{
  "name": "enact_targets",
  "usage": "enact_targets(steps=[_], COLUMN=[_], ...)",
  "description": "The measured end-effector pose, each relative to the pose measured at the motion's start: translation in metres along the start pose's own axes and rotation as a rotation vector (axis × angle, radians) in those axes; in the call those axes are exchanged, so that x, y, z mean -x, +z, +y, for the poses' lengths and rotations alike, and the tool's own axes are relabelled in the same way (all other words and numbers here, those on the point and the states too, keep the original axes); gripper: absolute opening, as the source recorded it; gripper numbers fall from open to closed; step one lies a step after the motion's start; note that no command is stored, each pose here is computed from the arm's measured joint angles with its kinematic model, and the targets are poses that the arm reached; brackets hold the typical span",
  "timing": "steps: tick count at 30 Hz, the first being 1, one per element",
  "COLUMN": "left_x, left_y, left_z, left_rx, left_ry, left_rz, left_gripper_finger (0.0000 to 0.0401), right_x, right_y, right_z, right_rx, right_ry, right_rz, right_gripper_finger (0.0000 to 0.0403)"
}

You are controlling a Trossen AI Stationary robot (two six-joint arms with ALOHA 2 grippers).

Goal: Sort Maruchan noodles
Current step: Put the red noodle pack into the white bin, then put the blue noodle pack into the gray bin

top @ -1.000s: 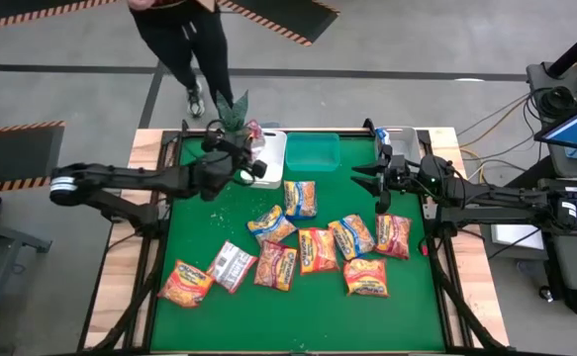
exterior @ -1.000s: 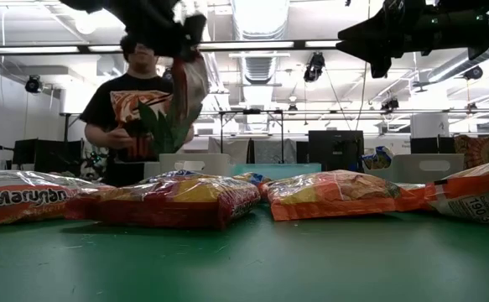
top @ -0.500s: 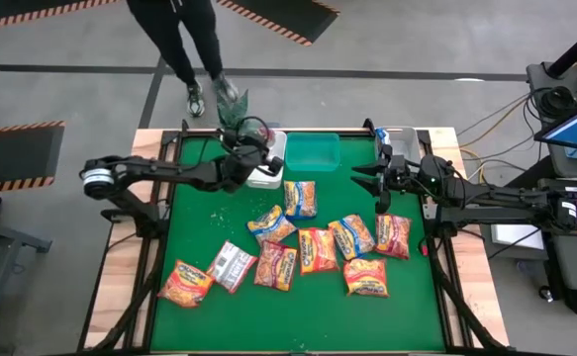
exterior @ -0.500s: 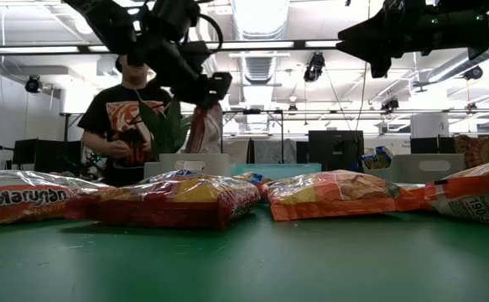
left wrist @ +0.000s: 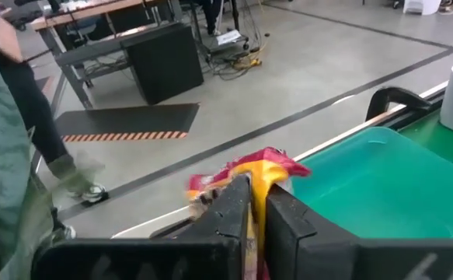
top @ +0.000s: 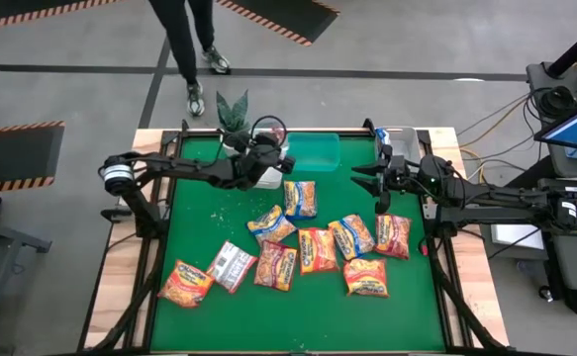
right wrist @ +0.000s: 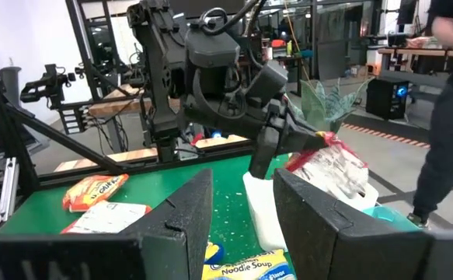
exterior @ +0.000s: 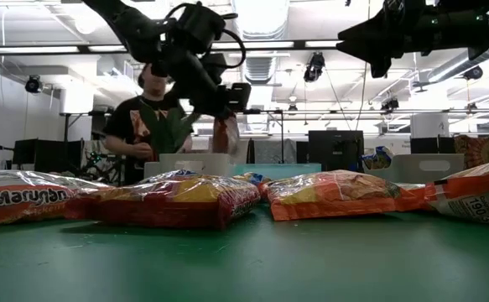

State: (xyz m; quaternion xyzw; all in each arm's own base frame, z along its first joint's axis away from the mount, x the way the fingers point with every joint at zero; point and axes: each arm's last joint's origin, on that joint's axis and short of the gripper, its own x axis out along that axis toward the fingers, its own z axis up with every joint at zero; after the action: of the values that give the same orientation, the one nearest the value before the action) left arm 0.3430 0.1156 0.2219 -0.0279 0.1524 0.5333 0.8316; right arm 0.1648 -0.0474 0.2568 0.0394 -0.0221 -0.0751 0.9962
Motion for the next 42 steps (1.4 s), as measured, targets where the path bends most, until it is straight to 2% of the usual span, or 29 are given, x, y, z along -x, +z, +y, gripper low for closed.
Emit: enact_targets(steps=[11, 15, 17, 19, 21, 23, 25, 27, 33, 37, 42], left_x=[0.011, 0.022, 0.030, 0.041, 0.054, 0.068, 0.079, 0.086, 0.093, 0.089, 0.077], left_y=[0.022, 0.038, 0.043, 0.046, 0.046, 0.040, 0.032, 0.026, -0.006, -0.026, -0.047], left_z=[0.009, 0.008, 0.005, 0.003, 0.004, 0.008, 0.013, 0.018, 0.025, 0.020, 0.013], left_rx=[-0.104, -0.211, -0.308, -0.421, -0.530, -0.629, -0.652, -0.605, -0.533, -0.475, -0.408], left_ry=[0.067, -0.017, -0.129, -0.287, -0.499, -0.779, -1.029, -1.133, -1.109, -1.061, -0.983], left_rz=[0.081, 0.100, 0.111, 0.109, 0.108, 0.129, 0.173, 0.193, 0.254, 0.143, 0.035], left_gripper_finger=[0.0104, 0.0124, 0.0127, 0.0127, 0.0122, 0.0115, 0.0106, 0.0093, 0.0037, 0.0004, 0.0004], right_x=[0.000, 0.000, 0.000, 0.000, 0.000, -0.001, -0.003, -0.006, -0.026, -0.042, -0.056], right_y=[-0.002, -0.002, -0.003, -0.006, -0.010, -0.014, -0.019, -0.023, -0.035, -0.050, -0.066], right_z=[0.000, 0.000, 0.000, -0.001, -0.002, -0.003, -0.004, -0.006, -0.009, -0.007, -0.007], right_rx=[-0.012, -0.031, -0.052, -0.090, -0.145, -0.209, -0.269, -0.332, -0.535, -0.647, -0.771], right_ry=[-0.010, -0.010, -0.011, -0.015, -0.039, -0.079, -0.116, -0.143, -0.165, -0.157, -0.199], right_rz=[0.016, 0.018, 0.024, 0.053, 0.092, 0.127, 0.154, 0.169, 0.163, 0.186, 0.292], right_gripper_finger=[0.0128, 0.0128, 0.0128, 0.0128, 0.0128, 0.0128, 0.0128, 0.0128, 0.0128, 0.0128, 0.0128])
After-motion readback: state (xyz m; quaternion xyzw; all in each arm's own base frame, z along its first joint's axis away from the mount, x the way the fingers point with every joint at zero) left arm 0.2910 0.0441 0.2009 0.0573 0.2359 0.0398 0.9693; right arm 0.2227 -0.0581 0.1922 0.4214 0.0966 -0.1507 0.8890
